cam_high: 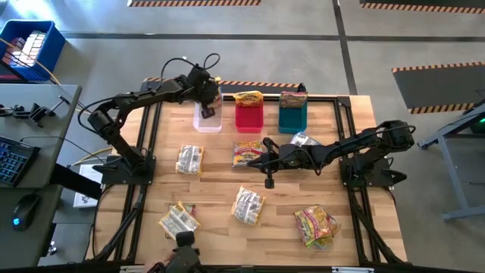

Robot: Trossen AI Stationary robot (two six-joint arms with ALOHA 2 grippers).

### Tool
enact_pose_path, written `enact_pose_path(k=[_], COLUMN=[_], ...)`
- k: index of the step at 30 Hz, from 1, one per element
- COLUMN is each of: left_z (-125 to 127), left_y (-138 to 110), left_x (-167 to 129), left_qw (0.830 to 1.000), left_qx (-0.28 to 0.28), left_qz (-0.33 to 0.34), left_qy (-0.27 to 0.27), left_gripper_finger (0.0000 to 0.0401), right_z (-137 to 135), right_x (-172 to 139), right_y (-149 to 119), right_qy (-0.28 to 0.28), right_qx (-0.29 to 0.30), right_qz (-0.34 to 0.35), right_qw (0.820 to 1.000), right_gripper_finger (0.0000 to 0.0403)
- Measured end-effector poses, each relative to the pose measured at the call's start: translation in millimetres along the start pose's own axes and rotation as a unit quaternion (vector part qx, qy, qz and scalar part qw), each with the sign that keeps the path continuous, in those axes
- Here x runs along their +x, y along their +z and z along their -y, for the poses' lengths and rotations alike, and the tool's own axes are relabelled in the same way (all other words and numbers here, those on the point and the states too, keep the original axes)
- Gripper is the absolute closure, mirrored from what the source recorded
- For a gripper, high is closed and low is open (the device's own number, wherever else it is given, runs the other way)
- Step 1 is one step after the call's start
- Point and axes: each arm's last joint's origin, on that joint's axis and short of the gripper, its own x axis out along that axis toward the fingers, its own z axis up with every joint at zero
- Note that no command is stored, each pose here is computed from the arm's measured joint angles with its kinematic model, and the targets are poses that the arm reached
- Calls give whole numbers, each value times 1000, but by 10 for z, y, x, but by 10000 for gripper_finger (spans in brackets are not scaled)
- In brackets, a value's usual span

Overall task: Sort Maruchan noodles
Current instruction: Put the yellow noodle pack into the red bin

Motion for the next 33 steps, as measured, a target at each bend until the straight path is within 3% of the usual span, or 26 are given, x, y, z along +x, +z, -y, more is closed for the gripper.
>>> enact_pose_path(k=[10, 16, 19, 25, 33], left_z=[-69, -80, -47, 283, 934], left_y=[-3, 72, 131, 10, -267], left_x=[231, 181, 62, -168, -507], left_qw=[999, 998, 992, 976, 964], left_qx=[-22, -26, -21, -11, -15], left_qz=[19, 50, 108, 212, 266], left_qy=[20, 36, 55, 52, -6], left_gripper_finger=[401, 401, 401, 401, 401], right_z=[4, 21, 39, 46, 42], right_x=[0, 0, 3, 104, 422], right_y=[-17, -34, -36, -102, -348], right_qy=[-6, -22, -13, -9, -2], right_qx=[-14, -51, -56, -58, -73], right_qz=[-9, -20, -18, -6, 51], right_qw=[1000, 998, 998, 998, 996], right_gripper_finger=[401, 401, 401, 402, 403])
